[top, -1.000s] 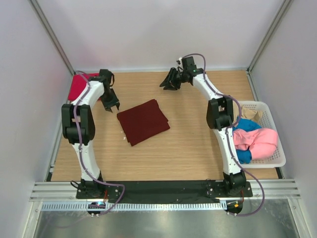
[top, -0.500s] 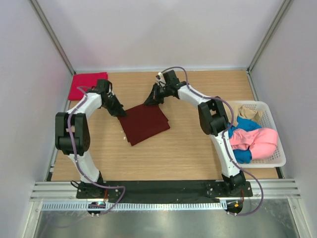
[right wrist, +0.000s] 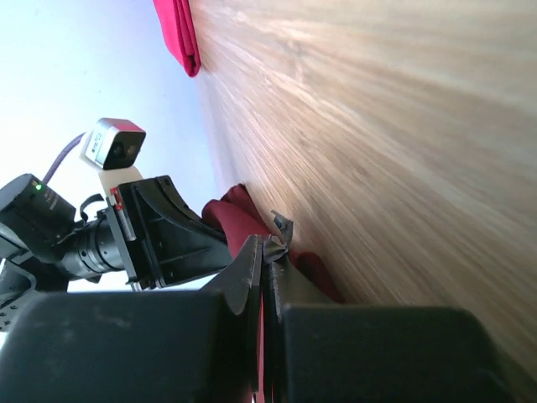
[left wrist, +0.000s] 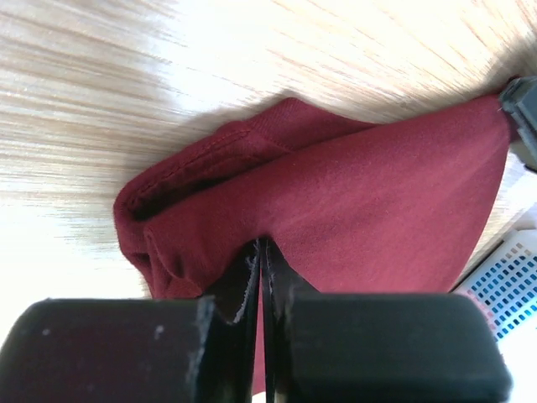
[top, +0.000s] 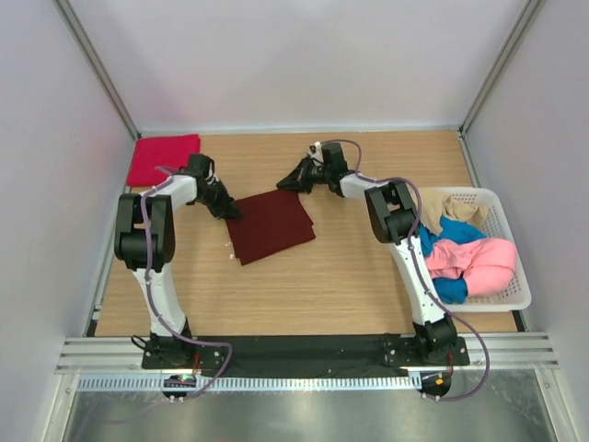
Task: Fold and stack the t-shirts
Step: Fold the tshirt
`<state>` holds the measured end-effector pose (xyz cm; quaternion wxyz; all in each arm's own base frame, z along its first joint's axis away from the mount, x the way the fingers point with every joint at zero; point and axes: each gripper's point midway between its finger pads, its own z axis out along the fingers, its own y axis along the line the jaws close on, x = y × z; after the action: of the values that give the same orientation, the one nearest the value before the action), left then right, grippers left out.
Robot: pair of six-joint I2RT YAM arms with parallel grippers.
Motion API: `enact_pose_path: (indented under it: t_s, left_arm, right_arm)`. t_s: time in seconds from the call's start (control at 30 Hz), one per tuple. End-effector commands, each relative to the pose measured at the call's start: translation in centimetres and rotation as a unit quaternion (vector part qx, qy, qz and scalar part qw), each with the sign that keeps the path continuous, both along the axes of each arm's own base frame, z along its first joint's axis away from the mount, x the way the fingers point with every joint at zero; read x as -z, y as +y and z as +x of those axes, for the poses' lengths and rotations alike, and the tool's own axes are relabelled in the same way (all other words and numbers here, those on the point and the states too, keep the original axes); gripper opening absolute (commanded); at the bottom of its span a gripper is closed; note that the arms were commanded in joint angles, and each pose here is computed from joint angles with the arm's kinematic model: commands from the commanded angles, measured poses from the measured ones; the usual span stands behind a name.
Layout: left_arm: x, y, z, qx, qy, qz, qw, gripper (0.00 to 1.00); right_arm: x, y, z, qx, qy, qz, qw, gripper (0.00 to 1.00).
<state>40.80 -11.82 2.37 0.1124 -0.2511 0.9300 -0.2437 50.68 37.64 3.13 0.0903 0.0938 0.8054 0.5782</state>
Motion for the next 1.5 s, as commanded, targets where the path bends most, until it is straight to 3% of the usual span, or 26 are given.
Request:
enact_pose_path:
  t_s: [0.0,0.07,0.13,0.17,0.2,0.3,0.4,0.43,0.47,0.53,0.63,0.7,0.73,0.87,1.0,1.13,1.23,1.27,1.37,1.47]
  left_arm:
    - [1.0,1.6,1.2,0.007,-0.021,0.036,0.999,0.03]
    - [0.2,1.6,0.9,0.014,-0.025,0.039,0.999,0.08]
    - [-1.5,1.9,0.8,0.016,-0.039,0.046,0.998,0.19]
    - [-2.1,2.0,0.3,0.022,-0.036,0.05,0.998,0.23]
    - [-3.0,2.1,0.4,0.024,-0.04,0.052,0.998,0.32]
    - [-6.2,2.3,-0.3,0.034,-0.058,0.062,0.996,0.4]
    - [-8.6,2.8,-1.4,0.037,-0.067,0.073,0.994,0.43]
    - [-9.1,2.6,-1.7,0.04,-0.068,0.067,0.995,0.43]
    - [-10.1,2.6,-1.9,0.041,-0.077,0.064,0.994,0.43]
    - [-10.5,2.4,-2.8,0.04,-0.074,0.058,0.995,0.43]
    - [-10.3,2.1,-4.3,0.038,-0.069,0.043,0.996,0.43]
    - [-9.8,1.7,-5.5,0.036,-0.057,0.02,0.998,0.43]
    - [-9.4,1.4,-6.0,0.036,-0.053,0.006,0.998,0.44]
    - [-9.5,2.4,-6.5,0.021,-0.056,0.012,0.998,0.6]
    - [-9.1,4.3,-5.8,0.006,-0.057,0.018,0.998,0.74]
    - [-6.3,4.8,-3.3,0.027,-0.042,0.004,0.999,0.77]
    - [-4.9,4.5,-1.5,0.036,-0.04,-0.006,0.999,0.76]
    - [-4.7,4.8,-0.5,0.036,-0.054,0.003,0.998,0.76]
    - [-4.1,5.5,1.2,0.045,-0.076,0.028,0.996,0.76]
    - [-2.9,6.4,2.1,0.046,-0.078,0.06,0.994,0.75]
  right_arm:
    - [-1.6,-0.7,1.9,0.021,-0.026,0.007,0.999,0.01]
    - [-2.5,-1.5,2.7,0.03,-0.041,-0.009,0.999,0.01]
    - [-3.3,-2.4,2.9,0.033,-0.037,-0.026,0.998,0.02]
    - [-3.4,-2.9,3.1,0.032,-0.058,-0.048,0.997,0.02]
    - [-3.8,-3.6,2.1,0.025,-0.036,-0.082,0.996,0.03]
    - [-6.6,-5.2,1.6,0.014,-0.073,-0.149,0.986,0.09]
    - [-7.4,-5.6,-0.5,-0.001,-0.075,-0.173,0.982,0.11]
    - [-9.8,-5.6,-1.3,-0.004,-0.093,-0.171,0.981,0.14]
    - [-10.2,-5.0,-2.5,-0.015,-0.1,-0.172,0.98,0.23]
    - [-9.6,-5.1,-4.6,-0.028,-0.096,-0.186,0.978,0.32]
    - [-10.0,-3.9,-7.9,-0.064,-0.083,-0.147,0.984,0.3]
    - [-9.7,-3.2,-10.0,-0.081,-0.072,-0.121,0.987,0.24]
    - [-10.0,-3.2,-10.5,-0.079,-0.072,-0.113,0.988,0.14]
    - [-7.8,-3.3,-11.9,-0.086,-0.049,-0.092,0.991,0.01]
    - [-3.7,-4.2,-13.7,-0.091,-0.018,-0.107,0.99,0.01]
    - [-2.4,-4.8,-14.7,-0.092,-0.006,-0.109,0.99,0.01]
    - [-5.1,-4.8,-14.0,-0.091,-0.032,-0.112,0.989,0.06]
    - [-6.5,-4.7,-13.9,-0.092,-0.047,-0.113,0.988,0.14]
    - [-9.8,-5.1,-13.5,-0.096,-0.08,-0.122,0.985,0.22]
    - [-13.6,-6.0,-13.6,-0.092,-0.13,-0.128,0.979,0.25]
